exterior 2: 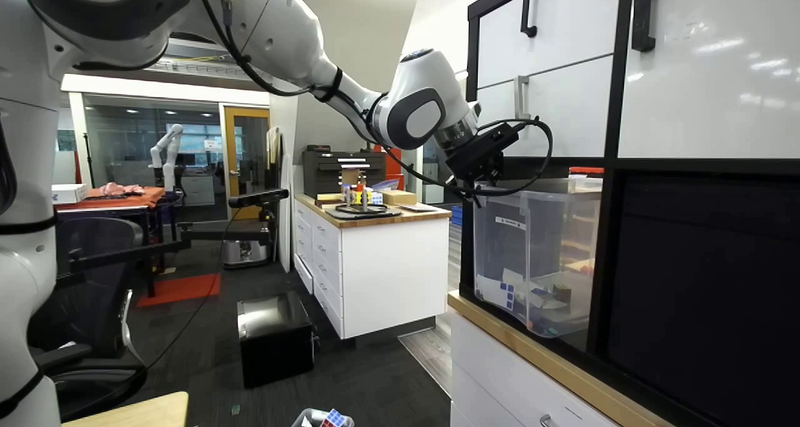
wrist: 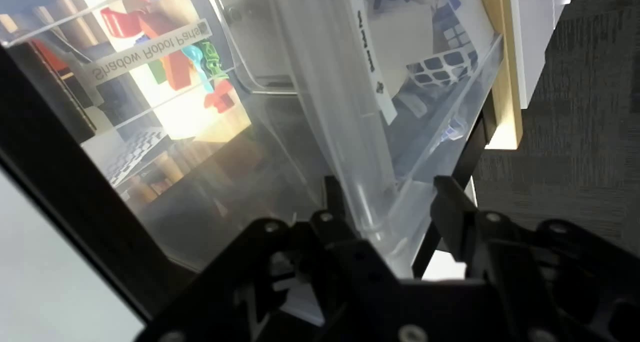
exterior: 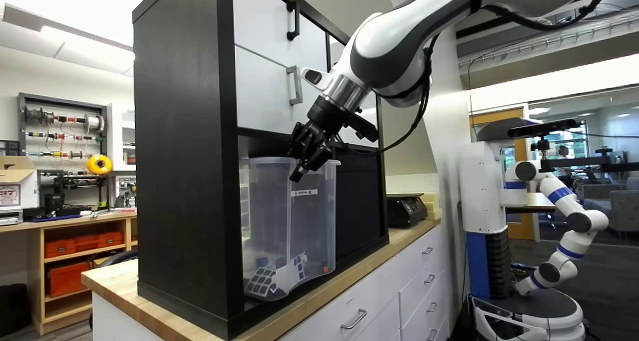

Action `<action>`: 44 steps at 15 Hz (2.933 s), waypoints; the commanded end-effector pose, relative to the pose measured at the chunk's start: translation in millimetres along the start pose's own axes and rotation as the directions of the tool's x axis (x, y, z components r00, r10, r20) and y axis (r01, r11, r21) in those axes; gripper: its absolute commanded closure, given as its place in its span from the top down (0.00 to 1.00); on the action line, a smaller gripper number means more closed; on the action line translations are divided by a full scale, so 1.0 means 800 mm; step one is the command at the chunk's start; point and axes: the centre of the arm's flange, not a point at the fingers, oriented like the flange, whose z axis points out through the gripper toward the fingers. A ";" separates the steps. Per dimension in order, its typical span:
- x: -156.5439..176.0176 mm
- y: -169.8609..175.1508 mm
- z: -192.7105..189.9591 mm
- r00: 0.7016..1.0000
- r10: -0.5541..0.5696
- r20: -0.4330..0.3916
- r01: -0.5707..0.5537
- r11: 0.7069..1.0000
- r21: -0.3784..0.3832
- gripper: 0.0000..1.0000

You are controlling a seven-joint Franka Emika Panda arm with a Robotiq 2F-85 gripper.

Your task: Pull the plastic container from the cabinet.

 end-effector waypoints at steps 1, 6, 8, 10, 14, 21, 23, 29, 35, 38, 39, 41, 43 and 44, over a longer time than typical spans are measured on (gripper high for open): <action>-0.021 -0.026 -0.049 1.000 -0.027 -0.005 0.027 1.000 -0.009 0.23; -0.035 -0.058 -0.075 1.000 -0.029 0.000 0.029 1.000 0.004 0.23; -0.039 -0.071 -0.084 1.000 -0.022 -0.002 0.022 1.000 0.013 0.23; -0.042 -0.082 -0.092 1.000 -0.014 -0.005 0.014 1.000 0.017 0.23; -0.048 -0.103 -0.108 1.000 0.019 -0.021 -0.018 0.999 0.036 0.23; -0.057 -0.126 -0.128 0.999 0.042 -0.018 -0.042 0.999 0.018 0.85; -0.060 -0.126 -0.135 0.998 0.054 -0.021 -0.054 0.998 0.010 0.98; -0.057 -0.119 -0.158 0.997 0.076 -0.028 -0.076 0.997 -0.005 1.00; -0.036 -0.087 -0.191 0.971 0.217 0.101 -0.222 0.974 0.041 1.00; -0.041 -0.072 -0.202 0.920 0.325 0.217 -0.346 0.936 0.065 1.00; -0.045 -0.067 -0.204 0.897 0.366 0.250 -0.395 0.916 0.076 1.00; -0.053 -0.062 -0.207 0.844 0.441 0.305 -0.485 0.871 0.084 1.00; -0.061 -0.059 -0.209 0.785 0.510 0.352 -0.570 0.817 0.088 1.00; -0.066 -0.060 -0.208 0.750 0.541 0.379 -0.610 0.788 0.083 1.00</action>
